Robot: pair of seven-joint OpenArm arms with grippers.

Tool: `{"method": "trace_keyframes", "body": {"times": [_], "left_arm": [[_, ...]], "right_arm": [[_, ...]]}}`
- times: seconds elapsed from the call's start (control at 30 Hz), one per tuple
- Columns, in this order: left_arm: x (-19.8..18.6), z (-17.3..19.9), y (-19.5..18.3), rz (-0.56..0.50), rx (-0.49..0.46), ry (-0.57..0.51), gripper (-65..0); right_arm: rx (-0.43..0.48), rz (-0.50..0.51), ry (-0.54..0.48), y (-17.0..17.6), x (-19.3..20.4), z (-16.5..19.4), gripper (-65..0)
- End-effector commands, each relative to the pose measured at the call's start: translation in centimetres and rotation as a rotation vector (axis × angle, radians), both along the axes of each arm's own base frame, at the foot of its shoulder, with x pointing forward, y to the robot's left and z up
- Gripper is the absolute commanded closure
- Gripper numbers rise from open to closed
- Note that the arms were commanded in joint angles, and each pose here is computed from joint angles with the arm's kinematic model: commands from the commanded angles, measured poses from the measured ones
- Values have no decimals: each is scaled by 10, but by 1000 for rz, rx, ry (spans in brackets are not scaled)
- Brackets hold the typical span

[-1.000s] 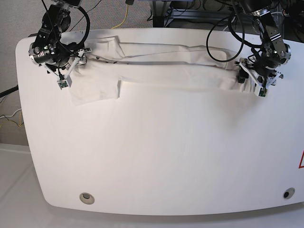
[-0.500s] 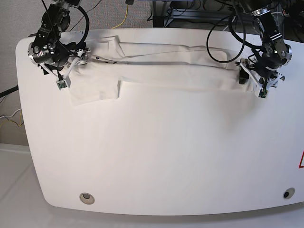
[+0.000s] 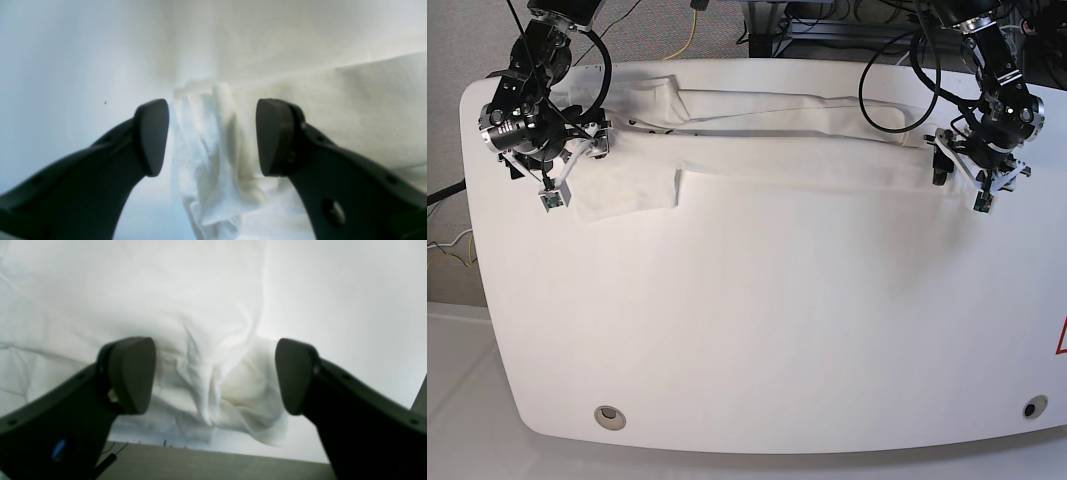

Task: Fold the T-shirt properly
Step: 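Lay the folded half over the shirt with both grippers, holding the edge, then open both grippers and release the folded edge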

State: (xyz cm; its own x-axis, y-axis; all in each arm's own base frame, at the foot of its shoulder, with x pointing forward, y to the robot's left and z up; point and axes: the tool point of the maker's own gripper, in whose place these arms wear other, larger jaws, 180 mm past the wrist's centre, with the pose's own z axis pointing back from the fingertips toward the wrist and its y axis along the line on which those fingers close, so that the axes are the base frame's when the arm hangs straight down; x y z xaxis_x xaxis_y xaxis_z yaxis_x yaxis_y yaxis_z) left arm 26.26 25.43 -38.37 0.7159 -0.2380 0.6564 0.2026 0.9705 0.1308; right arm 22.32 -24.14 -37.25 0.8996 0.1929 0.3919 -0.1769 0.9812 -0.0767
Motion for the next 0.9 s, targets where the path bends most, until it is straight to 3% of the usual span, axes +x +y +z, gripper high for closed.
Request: {"method": "trace_keyframes", "body": {"times": [0.0, 0.4, 0.87], "left_arm": [[9, 15, 3, -10, 13, -52, -393], [21, 38, 3, -25, 45, -115, -393], [28, 41, 8, -5, 68, -61, -393]], "right_arm": [[-22, 13, -66, -3, 13, 17, -539], [-38, 21, -122, -6, 30, 33, -537], [9, 39, -165, 4, 61, 32, -540]]}}
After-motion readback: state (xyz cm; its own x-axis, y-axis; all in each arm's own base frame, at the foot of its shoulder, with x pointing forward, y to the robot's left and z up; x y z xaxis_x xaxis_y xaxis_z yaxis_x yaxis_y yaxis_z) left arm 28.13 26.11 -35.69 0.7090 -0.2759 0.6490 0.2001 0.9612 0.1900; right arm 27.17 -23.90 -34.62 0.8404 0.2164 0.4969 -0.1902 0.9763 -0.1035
